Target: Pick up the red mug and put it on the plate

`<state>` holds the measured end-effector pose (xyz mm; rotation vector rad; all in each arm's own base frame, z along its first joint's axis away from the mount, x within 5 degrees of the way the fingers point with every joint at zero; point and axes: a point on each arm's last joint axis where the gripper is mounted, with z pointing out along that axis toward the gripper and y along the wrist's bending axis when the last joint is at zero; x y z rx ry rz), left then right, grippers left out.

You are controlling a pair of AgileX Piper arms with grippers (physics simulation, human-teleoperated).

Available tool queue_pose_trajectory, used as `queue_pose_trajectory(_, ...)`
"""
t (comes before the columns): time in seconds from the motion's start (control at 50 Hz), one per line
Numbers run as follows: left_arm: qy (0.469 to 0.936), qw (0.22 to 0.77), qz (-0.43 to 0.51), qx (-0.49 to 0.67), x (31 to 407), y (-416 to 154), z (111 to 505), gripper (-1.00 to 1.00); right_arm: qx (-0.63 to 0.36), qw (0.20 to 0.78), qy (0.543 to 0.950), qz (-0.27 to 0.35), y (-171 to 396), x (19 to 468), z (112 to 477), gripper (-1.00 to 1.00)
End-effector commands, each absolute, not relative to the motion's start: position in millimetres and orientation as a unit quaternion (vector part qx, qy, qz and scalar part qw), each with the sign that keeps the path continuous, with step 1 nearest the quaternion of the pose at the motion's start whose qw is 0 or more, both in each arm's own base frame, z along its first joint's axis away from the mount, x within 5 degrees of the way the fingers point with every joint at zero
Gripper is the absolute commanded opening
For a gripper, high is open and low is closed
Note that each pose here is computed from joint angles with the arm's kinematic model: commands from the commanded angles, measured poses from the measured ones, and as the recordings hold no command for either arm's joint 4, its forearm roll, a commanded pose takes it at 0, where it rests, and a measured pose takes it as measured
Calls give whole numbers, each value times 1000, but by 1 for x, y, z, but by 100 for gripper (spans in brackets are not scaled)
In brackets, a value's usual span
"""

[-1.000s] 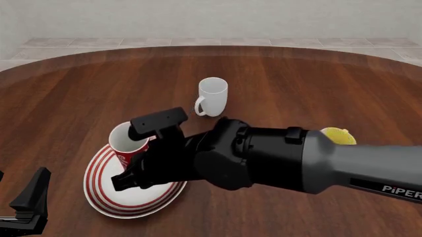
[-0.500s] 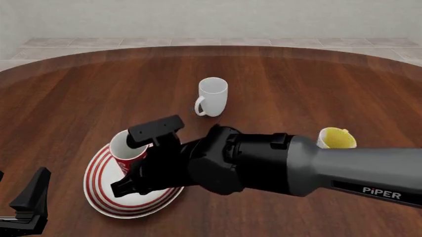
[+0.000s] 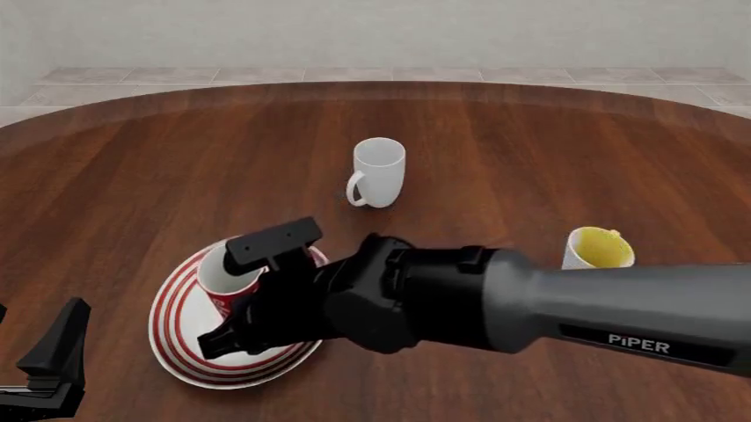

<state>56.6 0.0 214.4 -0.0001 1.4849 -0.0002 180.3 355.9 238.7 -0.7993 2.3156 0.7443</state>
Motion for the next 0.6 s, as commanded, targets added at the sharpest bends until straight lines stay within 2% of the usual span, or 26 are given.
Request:
queue_pose_trajectory(0.02,676,737,0,0,57,0,214,100,-300,285,867,277,360,182,234,-100)
queue_pose_trajectory(0.6,676,737,0,0,57,0,214,100,-299,282,870,271,365,188,222,-100)
